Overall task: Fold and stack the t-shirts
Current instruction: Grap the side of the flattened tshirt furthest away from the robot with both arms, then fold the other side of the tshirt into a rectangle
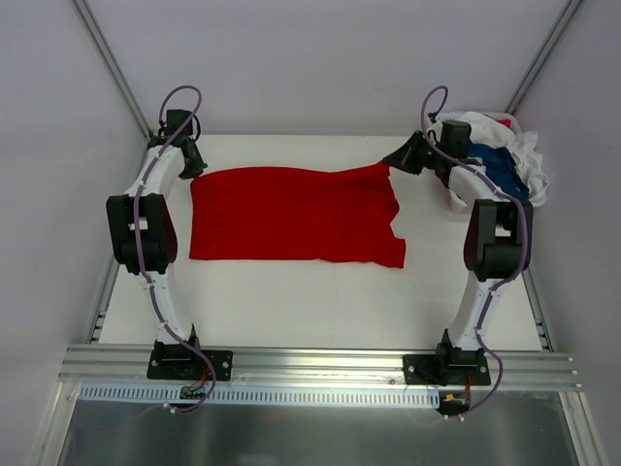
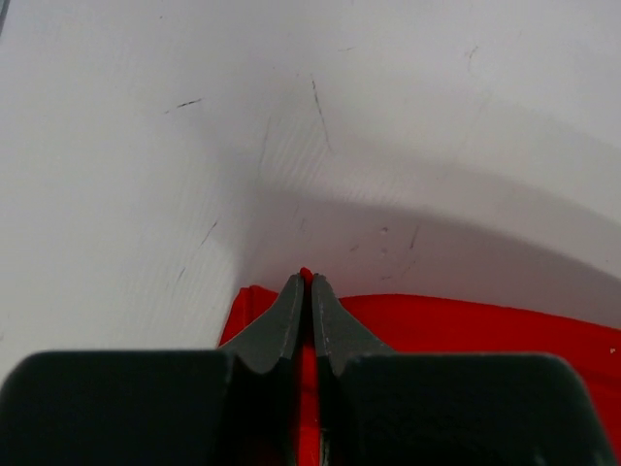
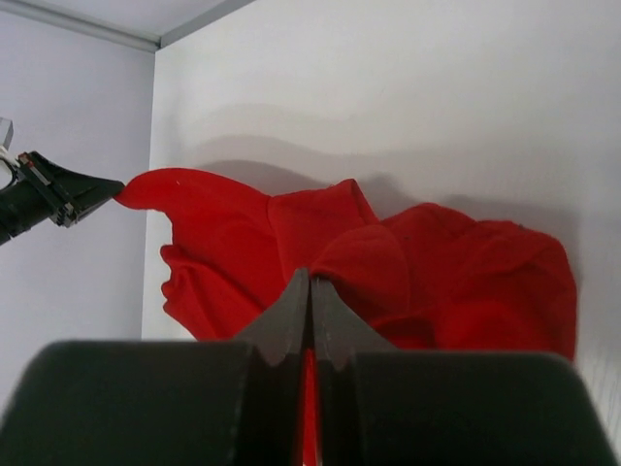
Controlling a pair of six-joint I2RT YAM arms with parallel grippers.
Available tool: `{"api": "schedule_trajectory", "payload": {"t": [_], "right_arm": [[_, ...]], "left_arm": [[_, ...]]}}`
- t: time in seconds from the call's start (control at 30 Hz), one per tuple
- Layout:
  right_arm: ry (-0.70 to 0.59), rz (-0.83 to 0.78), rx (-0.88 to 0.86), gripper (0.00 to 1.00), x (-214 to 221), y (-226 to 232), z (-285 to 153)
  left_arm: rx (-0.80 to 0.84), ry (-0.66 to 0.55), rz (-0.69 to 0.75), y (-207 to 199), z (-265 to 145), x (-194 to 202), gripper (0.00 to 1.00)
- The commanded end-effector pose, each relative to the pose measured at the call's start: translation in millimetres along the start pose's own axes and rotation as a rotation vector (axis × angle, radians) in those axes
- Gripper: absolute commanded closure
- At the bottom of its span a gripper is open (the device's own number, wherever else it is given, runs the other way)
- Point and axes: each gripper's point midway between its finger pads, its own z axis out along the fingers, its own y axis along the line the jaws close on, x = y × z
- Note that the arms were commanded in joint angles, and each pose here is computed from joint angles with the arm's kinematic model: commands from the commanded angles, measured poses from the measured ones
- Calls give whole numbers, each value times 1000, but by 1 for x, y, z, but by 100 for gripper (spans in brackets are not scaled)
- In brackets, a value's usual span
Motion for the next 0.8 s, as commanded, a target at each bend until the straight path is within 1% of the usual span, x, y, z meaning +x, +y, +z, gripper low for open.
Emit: {"api": "schedule_trajectory", "payload": {"t": [0.0, 0.23, 0.5, 0.77], "right_arm": [[-78, -127, -35, 100, -12, 36, -34], [-96, -147, -31, 100, 5, 50, -60], [-64, -128, -8, 100, 39, 43, -73], [-34, -110, 13, 100, 76, 37, -83]], "left_arm": [[-32, -79, -9, 10, -35, -15, 100], [-73, -53, -34, 26, -43, 7, 100], [-94, 5, -54, 37, -44, 40, 100], [-113, 29, -56, 45, -47, 58, 100]]}}
